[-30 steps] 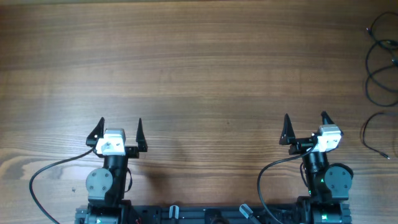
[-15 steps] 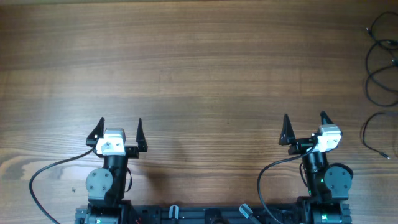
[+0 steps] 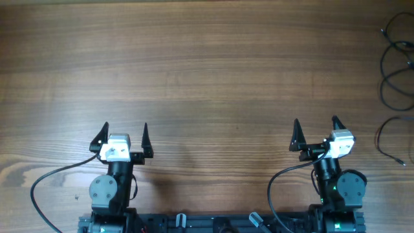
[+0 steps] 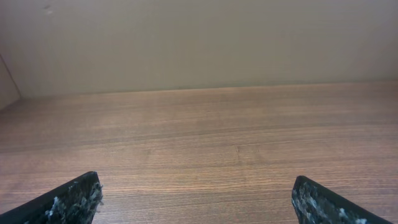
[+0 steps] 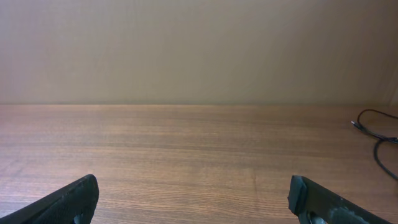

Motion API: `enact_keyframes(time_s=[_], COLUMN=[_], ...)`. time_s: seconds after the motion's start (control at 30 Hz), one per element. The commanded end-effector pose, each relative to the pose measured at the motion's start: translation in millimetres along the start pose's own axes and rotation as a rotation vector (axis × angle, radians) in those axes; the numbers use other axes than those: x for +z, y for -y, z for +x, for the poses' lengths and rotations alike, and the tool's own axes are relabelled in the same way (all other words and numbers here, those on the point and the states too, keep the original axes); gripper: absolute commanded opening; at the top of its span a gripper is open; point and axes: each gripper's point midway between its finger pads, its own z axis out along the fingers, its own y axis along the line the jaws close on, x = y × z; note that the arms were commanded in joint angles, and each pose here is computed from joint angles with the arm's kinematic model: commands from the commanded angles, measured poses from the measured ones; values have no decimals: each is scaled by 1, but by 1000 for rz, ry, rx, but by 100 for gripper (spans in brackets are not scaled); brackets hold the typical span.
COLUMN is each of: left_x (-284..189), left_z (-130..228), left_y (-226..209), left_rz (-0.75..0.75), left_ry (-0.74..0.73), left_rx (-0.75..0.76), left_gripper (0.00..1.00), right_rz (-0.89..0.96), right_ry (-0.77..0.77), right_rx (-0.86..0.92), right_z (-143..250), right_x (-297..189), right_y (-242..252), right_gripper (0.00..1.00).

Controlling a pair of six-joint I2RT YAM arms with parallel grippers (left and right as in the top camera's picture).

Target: Untangle cables

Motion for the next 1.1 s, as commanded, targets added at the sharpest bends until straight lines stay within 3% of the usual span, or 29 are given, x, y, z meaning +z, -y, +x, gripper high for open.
enact_keyframes(time_s=[0.0, 1.07], left_x=[0, 0], left_z=[1, 1], left_y=[-3, -3], left_rz=[-17, -17], left_ry=[3, 3], left_rx=[11, 11], left_gripper=[100, 100], right_rz=[-6, -7], right_ry=[15, 17], right_rx=[7, 21], right_z=[-3, -3], right_x=[-1, -1], right_y=[-1, -2], right_gripper=[100, 100])
